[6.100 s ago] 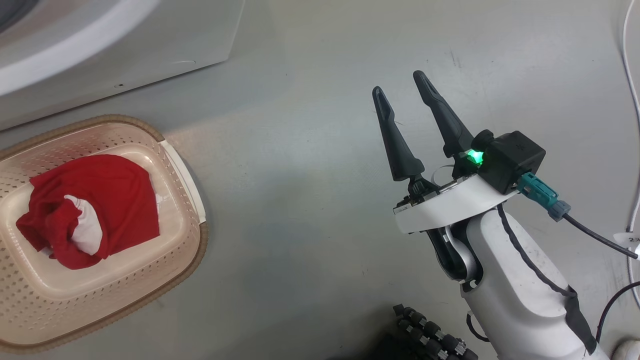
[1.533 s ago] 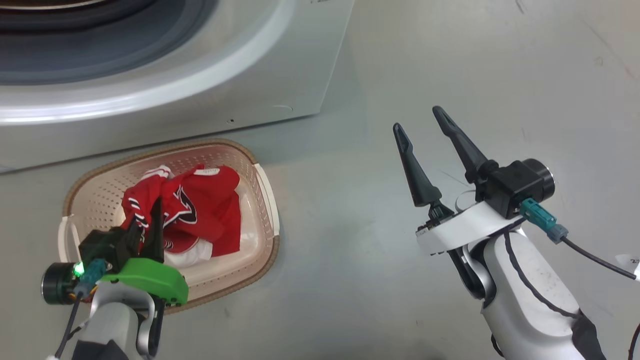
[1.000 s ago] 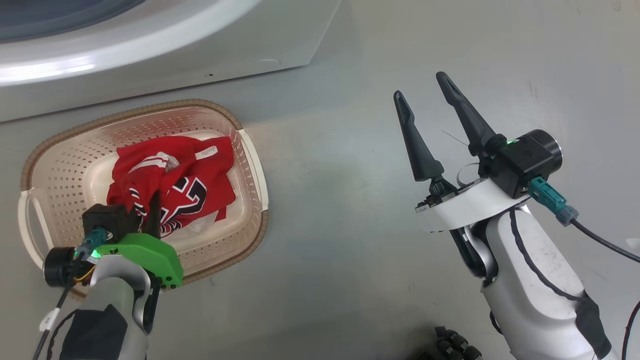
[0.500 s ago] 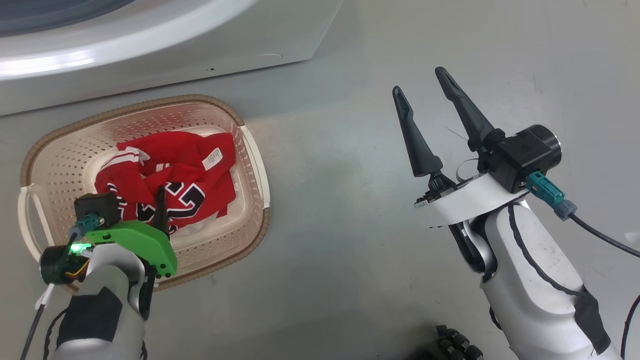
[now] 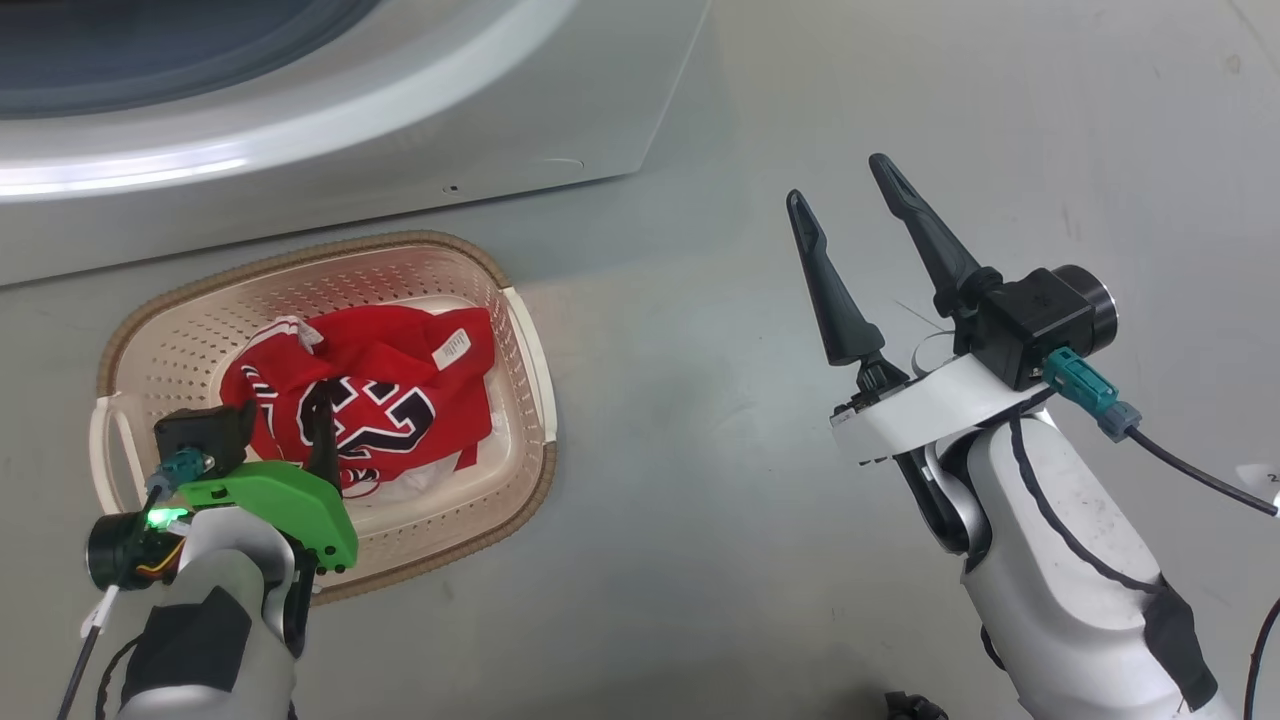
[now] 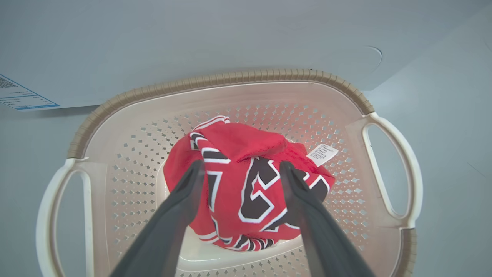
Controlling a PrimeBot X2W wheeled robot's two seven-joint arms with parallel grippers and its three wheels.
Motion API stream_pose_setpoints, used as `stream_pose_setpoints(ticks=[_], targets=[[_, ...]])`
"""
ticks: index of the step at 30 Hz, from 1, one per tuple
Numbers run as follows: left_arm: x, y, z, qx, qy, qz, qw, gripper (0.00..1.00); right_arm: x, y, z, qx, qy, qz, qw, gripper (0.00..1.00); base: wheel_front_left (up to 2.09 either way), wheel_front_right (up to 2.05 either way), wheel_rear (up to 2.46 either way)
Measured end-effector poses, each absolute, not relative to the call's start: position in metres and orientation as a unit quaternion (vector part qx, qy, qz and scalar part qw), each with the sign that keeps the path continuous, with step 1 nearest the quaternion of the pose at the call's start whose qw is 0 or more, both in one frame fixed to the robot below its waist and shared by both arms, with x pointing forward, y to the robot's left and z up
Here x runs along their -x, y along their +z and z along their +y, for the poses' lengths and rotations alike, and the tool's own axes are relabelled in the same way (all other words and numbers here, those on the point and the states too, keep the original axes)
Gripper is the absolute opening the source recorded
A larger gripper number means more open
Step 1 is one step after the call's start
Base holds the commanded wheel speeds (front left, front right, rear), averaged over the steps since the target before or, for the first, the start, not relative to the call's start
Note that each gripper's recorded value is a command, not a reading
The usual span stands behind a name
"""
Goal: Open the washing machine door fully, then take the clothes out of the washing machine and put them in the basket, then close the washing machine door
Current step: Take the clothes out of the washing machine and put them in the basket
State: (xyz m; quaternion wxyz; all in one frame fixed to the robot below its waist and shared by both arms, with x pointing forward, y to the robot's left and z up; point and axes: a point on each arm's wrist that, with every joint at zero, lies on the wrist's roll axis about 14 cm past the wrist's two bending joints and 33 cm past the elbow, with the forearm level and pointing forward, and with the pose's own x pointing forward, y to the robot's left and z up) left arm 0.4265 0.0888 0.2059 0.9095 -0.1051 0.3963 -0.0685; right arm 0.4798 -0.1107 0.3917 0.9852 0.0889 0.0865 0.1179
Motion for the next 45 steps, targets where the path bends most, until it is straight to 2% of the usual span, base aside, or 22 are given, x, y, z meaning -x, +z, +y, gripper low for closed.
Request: stream_pose_setpoints(ticks=[10,16,27,34,45], targets=[[-0.452,0.258,0.095,0.111,-0.069,0.323,0.937,1.0,-0.468,0.409,-0.109,-0.091,0.117,0.078,0.986,1.0,0.0,0.0,0.0],[-0.476,0.311,0.106,0.121,-0.058,0.24,0.962,1.0,-0.46,0.423,-0.104,-0.093,0.122,0.065,0.986,1.0,0.0,0.0,0.0],[-0.49,0.407,0.117,0.11,-0.065,0.098,0.987,1.0,-0.448,0.45,-0.1,-0.097,0.126,0.039,0.986,1.0,0.0,0.0,0.0],[-0.48,0.454,0.124,0.095,-0.064,0.032,0.993,1.0,-0.437,0.462,-0.098,-0.098,0.129,0.027,0.986,1.0,0.0,0.0,0.0],[-0.441,0.456,0.125,0.083,-0.062,0.037,0.994,1.0,-0.417,0.468,-0.105,-0.098,0.118,0.025,0.988,1.0,0.0,0.0,0.0]])
